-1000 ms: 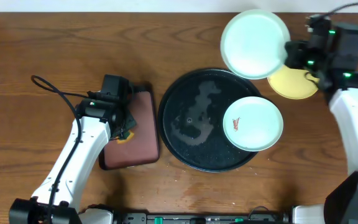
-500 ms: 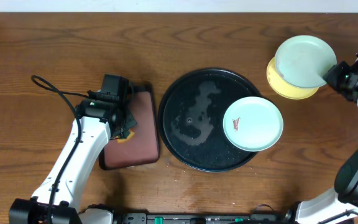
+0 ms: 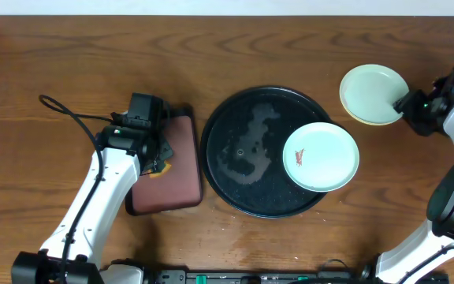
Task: Clean dirty plates on tray and stack at the side
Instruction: 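Lift the green plate with the right gripper onto the yellow plate, then grasp the remaining green plate rim with the right gripper, drag it center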
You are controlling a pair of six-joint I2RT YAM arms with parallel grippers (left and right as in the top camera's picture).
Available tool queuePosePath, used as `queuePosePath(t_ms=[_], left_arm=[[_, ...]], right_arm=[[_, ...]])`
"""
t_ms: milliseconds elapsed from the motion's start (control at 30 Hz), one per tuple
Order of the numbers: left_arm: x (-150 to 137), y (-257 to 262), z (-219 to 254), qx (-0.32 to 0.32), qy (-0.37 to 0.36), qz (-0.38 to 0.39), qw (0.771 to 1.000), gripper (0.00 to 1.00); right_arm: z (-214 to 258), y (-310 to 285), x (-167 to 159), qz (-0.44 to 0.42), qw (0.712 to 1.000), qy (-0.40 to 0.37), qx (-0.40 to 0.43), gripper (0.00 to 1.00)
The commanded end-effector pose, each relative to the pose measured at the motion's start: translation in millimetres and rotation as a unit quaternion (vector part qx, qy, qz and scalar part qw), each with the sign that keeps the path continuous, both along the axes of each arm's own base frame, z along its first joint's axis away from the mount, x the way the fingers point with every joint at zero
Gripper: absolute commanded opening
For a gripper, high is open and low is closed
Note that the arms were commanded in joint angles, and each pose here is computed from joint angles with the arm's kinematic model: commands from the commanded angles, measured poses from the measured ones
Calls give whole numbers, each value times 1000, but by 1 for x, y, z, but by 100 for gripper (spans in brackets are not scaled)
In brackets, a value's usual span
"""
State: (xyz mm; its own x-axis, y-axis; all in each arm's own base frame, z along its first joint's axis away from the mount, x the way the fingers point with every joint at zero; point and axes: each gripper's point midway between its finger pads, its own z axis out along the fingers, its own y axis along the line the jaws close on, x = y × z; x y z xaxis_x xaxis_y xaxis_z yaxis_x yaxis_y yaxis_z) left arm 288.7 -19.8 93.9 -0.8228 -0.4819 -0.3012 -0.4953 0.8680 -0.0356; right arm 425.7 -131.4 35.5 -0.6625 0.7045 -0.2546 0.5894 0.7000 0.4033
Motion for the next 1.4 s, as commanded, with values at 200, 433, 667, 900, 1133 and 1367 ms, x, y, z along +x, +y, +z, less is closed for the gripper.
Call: queuePosePath(t_ms=[200,433,667,900,1133,1367], left_arm=[[-4,2,-6,3,8,-1,1000,8],[-3,2,-6,2,8,1,1000,8],[-3,2,-5,2,6,1,1000,8],[-2,2,-5,2,6,1,1000,7],[-1,2,-5,2,2,1,1000,7],[-1,2,-5,1,3,1,1000,7]], right_arm=[[74,57,-40,90,996,0,21,57],[78,123,-92,184,980,65,27,54],[33,133,-116,201,974,107,-15,63],[12,120,-123,203,971,116,-59,68],[12,133,-120,232,966,101,-51,59],[-7,134,-127,235,965,102,-59,43]])
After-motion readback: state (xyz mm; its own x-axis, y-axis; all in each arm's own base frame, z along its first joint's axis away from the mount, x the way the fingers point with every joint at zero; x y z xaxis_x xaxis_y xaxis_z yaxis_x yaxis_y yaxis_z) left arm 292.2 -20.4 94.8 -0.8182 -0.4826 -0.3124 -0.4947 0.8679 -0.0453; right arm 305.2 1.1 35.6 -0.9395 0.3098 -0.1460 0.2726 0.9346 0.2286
